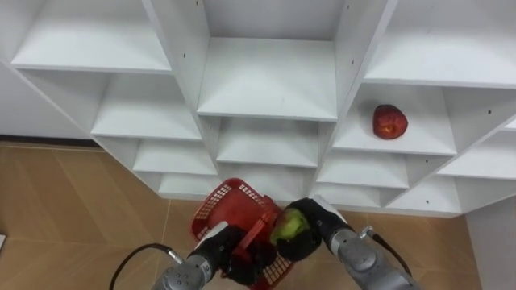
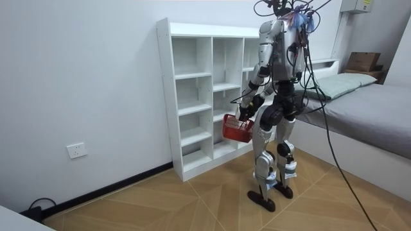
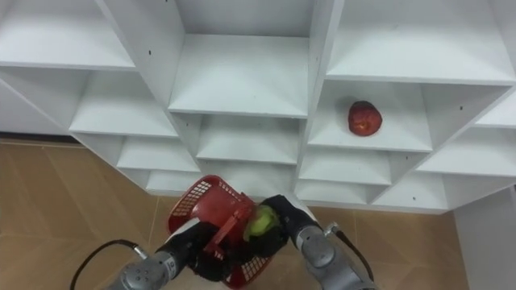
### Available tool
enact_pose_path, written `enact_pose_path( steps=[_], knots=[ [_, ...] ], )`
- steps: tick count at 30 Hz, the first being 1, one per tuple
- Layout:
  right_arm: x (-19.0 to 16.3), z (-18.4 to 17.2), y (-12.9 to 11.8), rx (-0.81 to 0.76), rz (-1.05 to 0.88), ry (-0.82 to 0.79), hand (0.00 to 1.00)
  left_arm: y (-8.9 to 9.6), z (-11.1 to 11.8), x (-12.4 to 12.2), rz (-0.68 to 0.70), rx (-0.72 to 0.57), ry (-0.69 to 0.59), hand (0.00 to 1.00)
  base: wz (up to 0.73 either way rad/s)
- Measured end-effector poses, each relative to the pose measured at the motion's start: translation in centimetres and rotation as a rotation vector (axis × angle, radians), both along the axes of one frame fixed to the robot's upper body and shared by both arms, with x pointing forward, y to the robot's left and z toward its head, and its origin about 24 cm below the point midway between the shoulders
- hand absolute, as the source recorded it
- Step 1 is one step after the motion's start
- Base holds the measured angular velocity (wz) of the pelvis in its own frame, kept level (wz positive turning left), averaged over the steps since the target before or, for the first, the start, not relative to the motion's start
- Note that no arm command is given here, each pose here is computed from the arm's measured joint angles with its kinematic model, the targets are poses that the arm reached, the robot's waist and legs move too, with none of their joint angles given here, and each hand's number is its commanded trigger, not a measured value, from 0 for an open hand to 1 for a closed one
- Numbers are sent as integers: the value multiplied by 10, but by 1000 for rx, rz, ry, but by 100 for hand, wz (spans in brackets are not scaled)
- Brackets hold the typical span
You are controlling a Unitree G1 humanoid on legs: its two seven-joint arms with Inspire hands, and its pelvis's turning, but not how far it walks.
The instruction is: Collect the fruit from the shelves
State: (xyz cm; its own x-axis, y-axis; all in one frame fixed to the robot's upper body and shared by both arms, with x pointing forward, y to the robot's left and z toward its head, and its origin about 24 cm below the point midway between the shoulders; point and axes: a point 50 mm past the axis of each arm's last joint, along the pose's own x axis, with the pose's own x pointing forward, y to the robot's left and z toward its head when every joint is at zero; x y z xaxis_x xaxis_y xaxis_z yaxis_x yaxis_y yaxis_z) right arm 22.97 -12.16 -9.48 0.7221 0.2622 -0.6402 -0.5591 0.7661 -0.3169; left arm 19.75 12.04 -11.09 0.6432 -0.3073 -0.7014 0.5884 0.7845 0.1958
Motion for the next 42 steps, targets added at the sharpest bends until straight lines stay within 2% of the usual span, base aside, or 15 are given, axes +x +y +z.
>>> enact_pose_path(
  steps=[2, 3, 4, 5, 42],
  knots=[
    [-1, -1, 0, 2, 7, 7, 100, 0, 0, 0, -2, 2, 0, 100, 0],
    [-1, -1, 1, 3, 11, 12, 94, 0, 0, 0, -2, 2, 0, 100, 0],
    [-2, -1, 1, 5, 16, 16, 56, 0, 0, 0, -3, 3, -1, 100, 0],
    [-2, -1, 1, 6, 19, 19, 0, 0, 0, 0, -3, 3, -1, 100, 0],
    [-11, -12, 6, 21, 60, 112, 0, 2, -2, -2, -1, 8, 10, 100, 0]
  ],
)
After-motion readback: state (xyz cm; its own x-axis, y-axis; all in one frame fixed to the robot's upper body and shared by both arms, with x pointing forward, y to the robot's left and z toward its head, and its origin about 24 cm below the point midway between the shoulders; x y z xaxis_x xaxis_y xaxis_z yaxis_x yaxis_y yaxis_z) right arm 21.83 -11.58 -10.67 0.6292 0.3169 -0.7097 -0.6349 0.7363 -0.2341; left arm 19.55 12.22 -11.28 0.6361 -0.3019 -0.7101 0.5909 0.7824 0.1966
